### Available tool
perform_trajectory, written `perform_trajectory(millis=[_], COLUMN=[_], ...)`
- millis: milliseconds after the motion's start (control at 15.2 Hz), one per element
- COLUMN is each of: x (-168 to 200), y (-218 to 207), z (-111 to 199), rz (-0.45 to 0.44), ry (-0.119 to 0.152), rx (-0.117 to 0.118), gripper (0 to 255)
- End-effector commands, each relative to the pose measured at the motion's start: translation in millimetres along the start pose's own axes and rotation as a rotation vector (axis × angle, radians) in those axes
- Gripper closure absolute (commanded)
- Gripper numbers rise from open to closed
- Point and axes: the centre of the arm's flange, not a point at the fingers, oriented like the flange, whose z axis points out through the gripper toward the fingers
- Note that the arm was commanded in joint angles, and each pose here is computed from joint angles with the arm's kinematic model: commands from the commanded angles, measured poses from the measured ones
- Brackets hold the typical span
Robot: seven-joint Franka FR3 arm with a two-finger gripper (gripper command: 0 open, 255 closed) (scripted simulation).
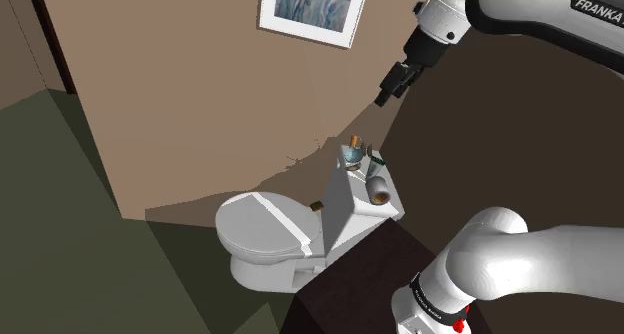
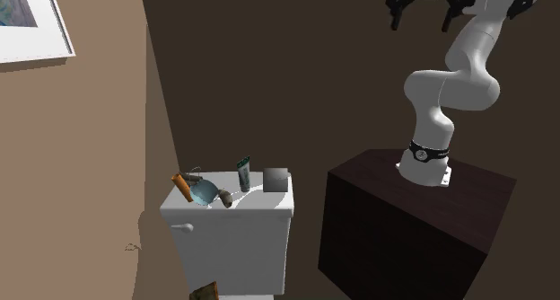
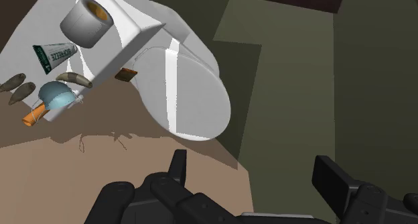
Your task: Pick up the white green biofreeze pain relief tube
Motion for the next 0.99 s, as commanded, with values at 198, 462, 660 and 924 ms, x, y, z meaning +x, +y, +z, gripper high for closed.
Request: perform_trajectory(millis=[198, 462, 660, 924], x=[-0.8, -1.8, -2.4, -3.0], y=[29.6, 68.8, 98.1, 137.0], z=[27.0, 63.3, 90.6, 127.2], rz=[-0.002, -0.004, -0.005, -0.007], ry=[0.002, 0.004, 0.005, 0.008], rx=[0.004, 0.01, 0.014, 0.019], gripper=[0, 0, 0, 0])
